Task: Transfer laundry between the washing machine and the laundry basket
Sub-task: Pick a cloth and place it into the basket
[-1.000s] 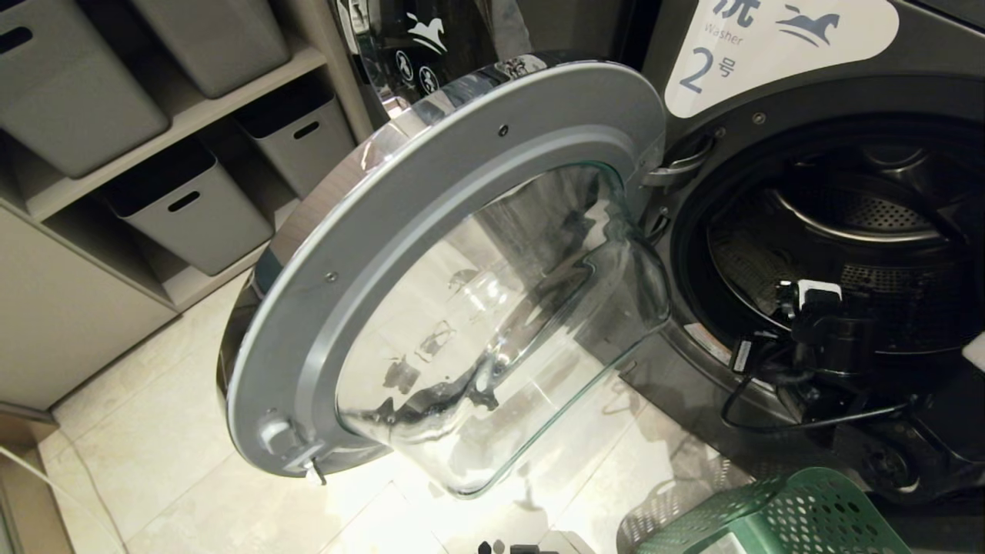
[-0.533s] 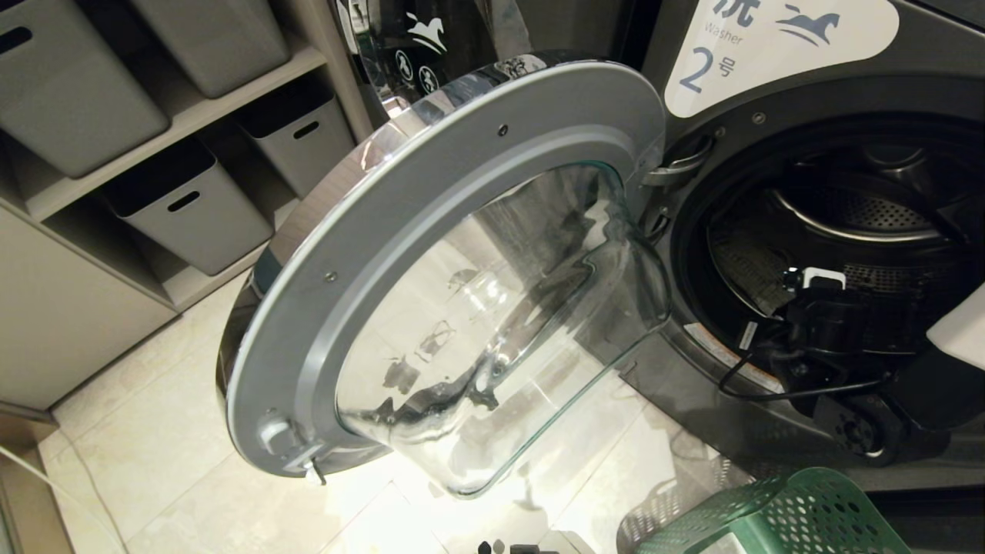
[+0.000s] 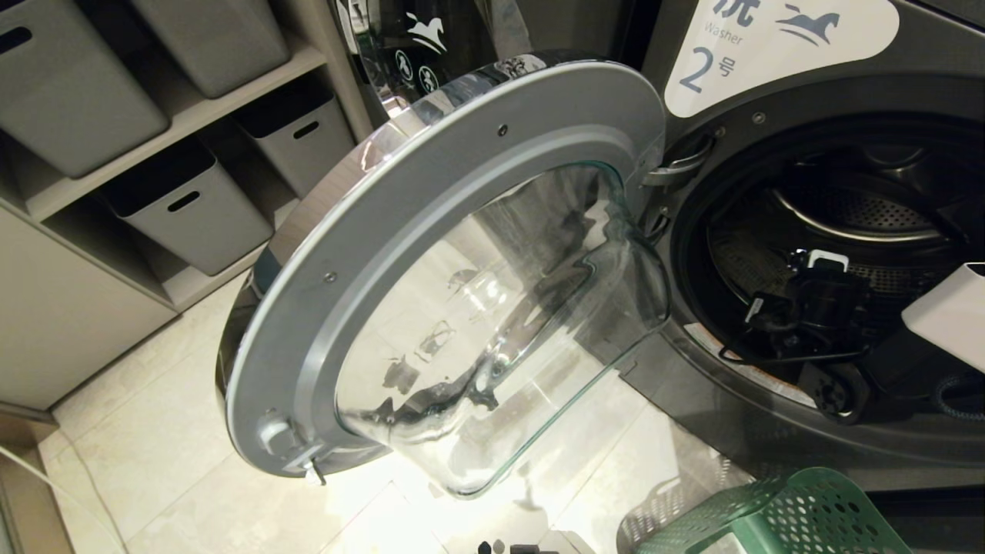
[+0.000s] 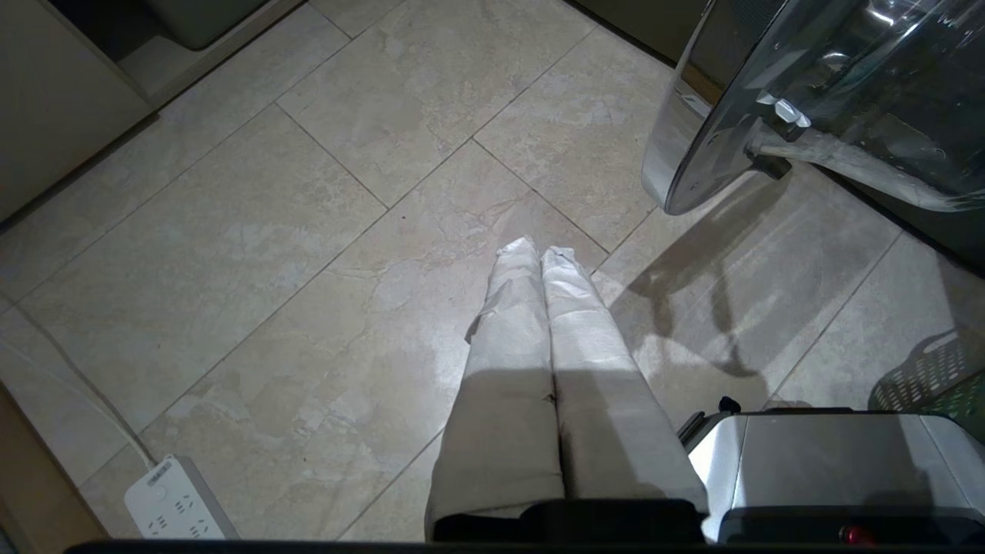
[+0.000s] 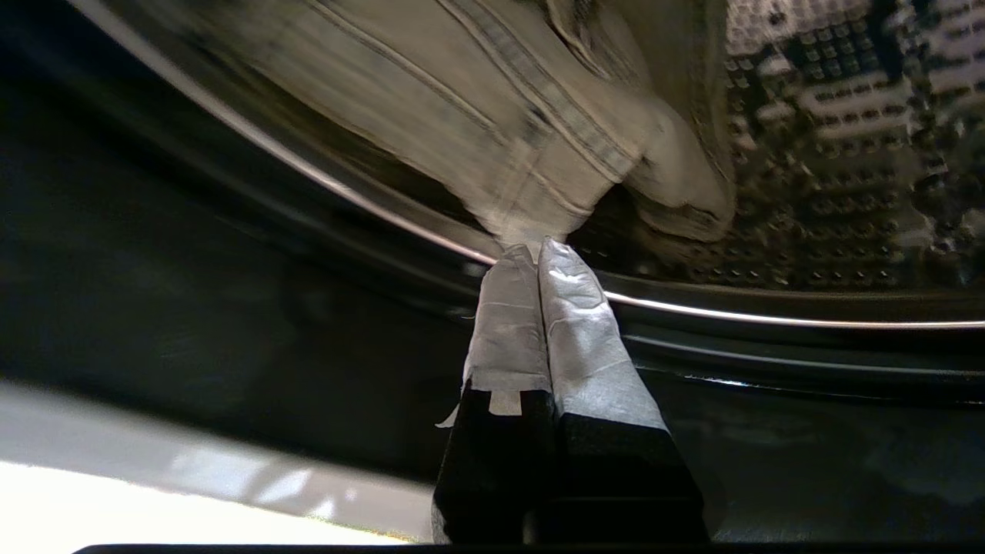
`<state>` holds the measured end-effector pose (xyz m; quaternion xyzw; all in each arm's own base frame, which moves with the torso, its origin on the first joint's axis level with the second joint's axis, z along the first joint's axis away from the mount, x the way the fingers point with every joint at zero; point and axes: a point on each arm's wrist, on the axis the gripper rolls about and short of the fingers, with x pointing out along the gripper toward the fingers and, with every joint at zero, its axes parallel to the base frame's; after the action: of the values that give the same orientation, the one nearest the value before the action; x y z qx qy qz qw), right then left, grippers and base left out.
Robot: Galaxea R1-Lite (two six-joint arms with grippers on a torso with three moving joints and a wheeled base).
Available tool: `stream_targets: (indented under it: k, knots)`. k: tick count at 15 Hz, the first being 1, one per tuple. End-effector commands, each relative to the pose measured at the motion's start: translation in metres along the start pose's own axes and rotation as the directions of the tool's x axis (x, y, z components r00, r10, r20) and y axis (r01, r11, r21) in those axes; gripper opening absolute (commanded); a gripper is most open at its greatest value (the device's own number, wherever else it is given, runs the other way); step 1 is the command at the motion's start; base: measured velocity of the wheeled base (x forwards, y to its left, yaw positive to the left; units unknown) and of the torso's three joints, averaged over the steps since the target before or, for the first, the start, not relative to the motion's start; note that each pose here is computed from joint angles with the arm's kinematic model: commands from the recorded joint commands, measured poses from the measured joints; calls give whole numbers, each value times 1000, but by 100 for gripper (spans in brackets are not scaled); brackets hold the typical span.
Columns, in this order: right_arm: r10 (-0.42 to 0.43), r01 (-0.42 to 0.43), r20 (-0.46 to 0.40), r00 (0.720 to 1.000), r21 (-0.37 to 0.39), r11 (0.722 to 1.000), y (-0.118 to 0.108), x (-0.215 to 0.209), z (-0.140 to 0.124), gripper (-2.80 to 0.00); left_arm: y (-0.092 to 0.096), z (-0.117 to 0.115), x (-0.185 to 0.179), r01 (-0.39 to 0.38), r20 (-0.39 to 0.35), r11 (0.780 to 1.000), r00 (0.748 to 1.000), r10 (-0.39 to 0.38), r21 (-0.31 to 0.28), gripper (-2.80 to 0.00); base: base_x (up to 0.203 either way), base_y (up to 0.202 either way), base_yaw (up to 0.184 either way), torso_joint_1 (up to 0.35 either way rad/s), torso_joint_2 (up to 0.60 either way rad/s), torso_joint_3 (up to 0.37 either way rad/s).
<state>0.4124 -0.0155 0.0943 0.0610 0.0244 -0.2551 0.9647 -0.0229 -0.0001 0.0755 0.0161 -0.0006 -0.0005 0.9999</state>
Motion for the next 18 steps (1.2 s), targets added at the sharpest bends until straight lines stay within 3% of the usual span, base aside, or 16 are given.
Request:
stream_targets:
  k: [1,6,11,18]
  knots:
    - [-30,30,-15,999,-9,1000,-6,14,-6,-280,0,0,0,1,-1,1000,1000,-1,0,-280,0,0,0,0,0,0]
    - [-64,64,-28,998,-10,998,-14,29,9,-280,0,0,0,1,-3,1000,1000,-1,0,-280,0,0,0,0,0,0]
    - [-78,78,-53,996,2,997,-17,38,2,-280,0,0,0,1,-3,1000,1000,-1,0,-280,0,0,0,0,0,0]
    - [10,-3,-83,996,84,996,-14,79,-18,-280,0,0,0,1,-3,1000,1000,-1,0,-280,0,0,0,0,0,0]
